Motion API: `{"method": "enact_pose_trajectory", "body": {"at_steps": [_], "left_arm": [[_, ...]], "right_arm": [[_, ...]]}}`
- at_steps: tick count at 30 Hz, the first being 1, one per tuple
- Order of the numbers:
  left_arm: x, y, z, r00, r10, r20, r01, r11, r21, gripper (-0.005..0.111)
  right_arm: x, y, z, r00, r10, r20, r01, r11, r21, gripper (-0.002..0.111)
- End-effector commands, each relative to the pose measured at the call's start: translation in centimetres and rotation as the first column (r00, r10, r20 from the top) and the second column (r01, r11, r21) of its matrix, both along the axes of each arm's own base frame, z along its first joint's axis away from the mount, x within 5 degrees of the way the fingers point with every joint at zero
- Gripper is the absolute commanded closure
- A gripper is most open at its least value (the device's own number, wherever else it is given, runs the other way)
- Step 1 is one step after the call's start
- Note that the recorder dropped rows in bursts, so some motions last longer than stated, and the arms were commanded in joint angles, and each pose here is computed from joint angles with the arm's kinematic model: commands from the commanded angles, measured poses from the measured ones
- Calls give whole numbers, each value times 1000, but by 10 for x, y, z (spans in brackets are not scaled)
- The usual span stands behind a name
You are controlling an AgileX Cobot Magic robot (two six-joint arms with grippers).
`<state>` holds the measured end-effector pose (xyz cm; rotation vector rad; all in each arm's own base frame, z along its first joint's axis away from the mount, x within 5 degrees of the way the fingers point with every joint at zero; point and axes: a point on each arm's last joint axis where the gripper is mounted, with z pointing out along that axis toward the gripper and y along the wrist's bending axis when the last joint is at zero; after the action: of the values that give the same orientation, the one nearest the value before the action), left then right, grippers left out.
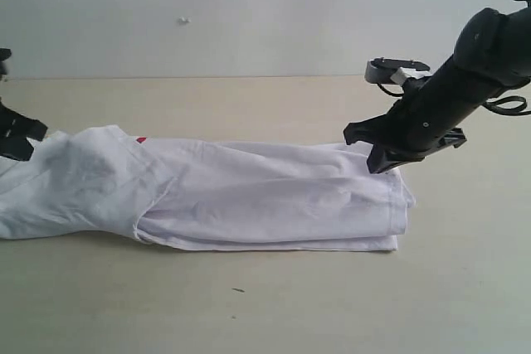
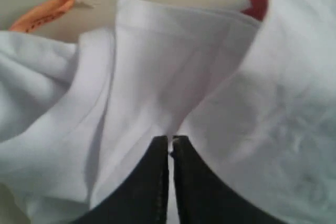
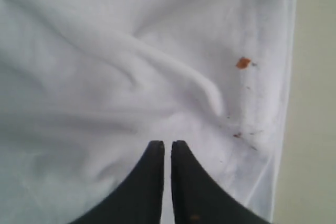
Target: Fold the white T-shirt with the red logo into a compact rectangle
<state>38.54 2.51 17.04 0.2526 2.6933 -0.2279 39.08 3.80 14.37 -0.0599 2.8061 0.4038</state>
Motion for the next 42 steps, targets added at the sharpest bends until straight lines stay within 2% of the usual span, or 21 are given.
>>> {"method": "enact_pose_trajectory", "body": {"at_steps": [1, 3, 4, 5, 9, 15, 17, 21, 24, 27, 33, 38, 40, 42], "left_arm": [[0, 38, 16, 985, 171, 36, -164, 976, -142, 65], [-4, 58, 13, 972, 236, 17, -230, 961, -154, 37], [-6, 67, 12, 963, 271, 10, -265, 950, -164, 30], [-7, 73, 10, 956, 294, 4, -289, 941, -174, 28], [-8, 92, 0, 945, 326, 11, -315, 920, -234, 35], [-4, 91, -34, 972, 229, -50, -228, 879, -418, 32], [0, 94, -40, 974, 225, -30, -218, 889, -402, 32], [4, 104, -48, 963, 271, 17, -253, 919, -304, 32], [6, 109, -53, 955, 295, 26, -276, 919, -281, 32], [9, 108, -59, 954, 300, 10, -282, 906, -316, 32], [15, 85, -69, 988, 143, -55, -152, 869, -472, 33], [14, 78, -78, 992, 90, -87, -120, 874, -471, 34], [14, 78, -80, 992, 89, -94, -124, 871, -476, 40], [14, 78, -80, 991, 95, -94, -128, 868, -480, 52]], "right_arm": [[0, 3, 6, 1000, 15, 21, -16, 999, 33, 90], [1, 3, 6, 1000, 11, 27, -12, 999, 32, 85], [1, 3, 6, 1000, 10, 29, -11, 999, 31, 82], [1, 3, 6, 1000, 10, 29, -11, 999, 31, 80], [0, 3, 6, 1000, 12, 24, -13, 999, 33, 75], [0, 3, 6, 1000, 11, 22, -12, 999, 36, 75], [-1, 4, 6, 1000, 15, 14, -15, 999, 38, 75], [0, 5, 7, 1000, 6, 13, -6, 999, 54, 75], [1, 4, 7, 1000, -1, 25, -1, 999, 50, 75], [1, 4, 7, 1000, -1, 25, -1, 999, 50, 75], [0, 5, 7, 1000, 3, 18, -4, 999, 52, 75], [0, 5, 7, 1000, 5, 14, -6, 999, 54, 75], [0, 5, 7, 1000, 4, 16, -5, 999, 53, 75], [0, 5, 7, 1000, 3, 18, -4, 999, 52, 75]]}}
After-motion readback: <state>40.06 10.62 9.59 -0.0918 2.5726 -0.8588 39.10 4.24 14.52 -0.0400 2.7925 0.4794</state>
